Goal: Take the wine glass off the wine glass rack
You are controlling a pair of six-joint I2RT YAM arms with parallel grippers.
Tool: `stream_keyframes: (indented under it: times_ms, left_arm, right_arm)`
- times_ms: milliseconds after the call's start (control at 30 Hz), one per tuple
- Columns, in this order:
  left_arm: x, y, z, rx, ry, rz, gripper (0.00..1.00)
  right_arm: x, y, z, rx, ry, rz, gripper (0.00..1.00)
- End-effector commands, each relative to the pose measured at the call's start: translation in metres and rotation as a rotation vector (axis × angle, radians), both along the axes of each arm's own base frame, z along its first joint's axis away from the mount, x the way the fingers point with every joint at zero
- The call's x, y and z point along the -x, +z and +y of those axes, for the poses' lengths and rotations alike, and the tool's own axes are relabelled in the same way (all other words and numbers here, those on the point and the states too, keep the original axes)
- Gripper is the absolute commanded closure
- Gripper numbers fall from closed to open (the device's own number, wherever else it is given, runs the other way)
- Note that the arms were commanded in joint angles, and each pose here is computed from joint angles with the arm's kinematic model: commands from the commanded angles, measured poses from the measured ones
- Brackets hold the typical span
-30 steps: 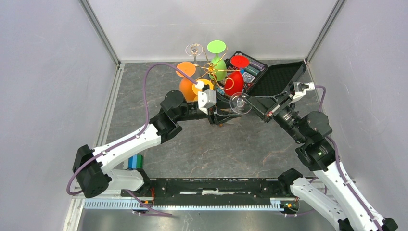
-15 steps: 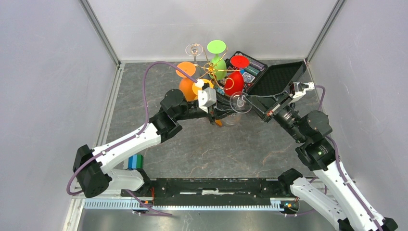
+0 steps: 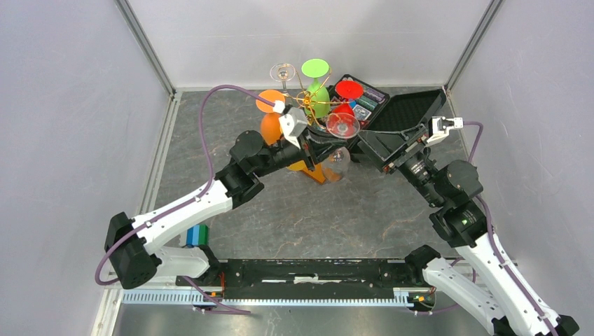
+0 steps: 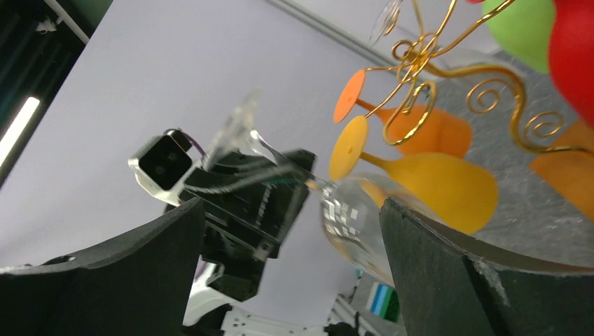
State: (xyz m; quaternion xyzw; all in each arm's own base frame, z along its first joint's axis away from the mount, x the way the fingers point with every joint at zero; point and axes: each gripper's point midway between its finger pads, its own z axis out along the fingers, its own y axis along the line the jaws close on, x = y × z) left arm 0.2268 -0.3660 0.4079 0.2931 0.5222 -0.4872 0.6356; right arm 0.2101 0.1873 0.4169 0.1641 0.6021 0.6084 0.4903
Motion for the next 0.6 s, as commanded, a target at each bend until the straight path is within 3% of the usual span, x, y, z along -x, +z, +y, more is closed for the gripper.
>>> stream_keyframes:
  times_ms: [0,100,267,433,567]
  left_arm:
    - [-0.016,0.092,0.052,0.362,0.203,0.076,0.98]
    - [-0.028,0.110,0.076,0.526,0.285,0.209,0.98]
    - [-0.022,0.144,0.101,0.727,0.270,0.263,0.98]
    - [-0.018,0.158,0.116,0.839,0.247,0.309,0.98]
    - [-0.015,0.162,0.122,0.884,0.232,0.313,0.98]
  right_arm:
    - [0.003,0.000,-0.026,0.025,-0.139,-0.153,0.02]
    - [0.008,-0.005,-0.029,-0.023,-0.137,-0.191,0.02]
    - [0.024,0.015,-0.006,-0.120,0.029,-0.296,0.02]
    - [0.038,0.048,0.016,-0.194,0.193,-0.394,0.02]
    - [0.045,0.066,0.022,-0.231,0.220,-0.430,0.14]
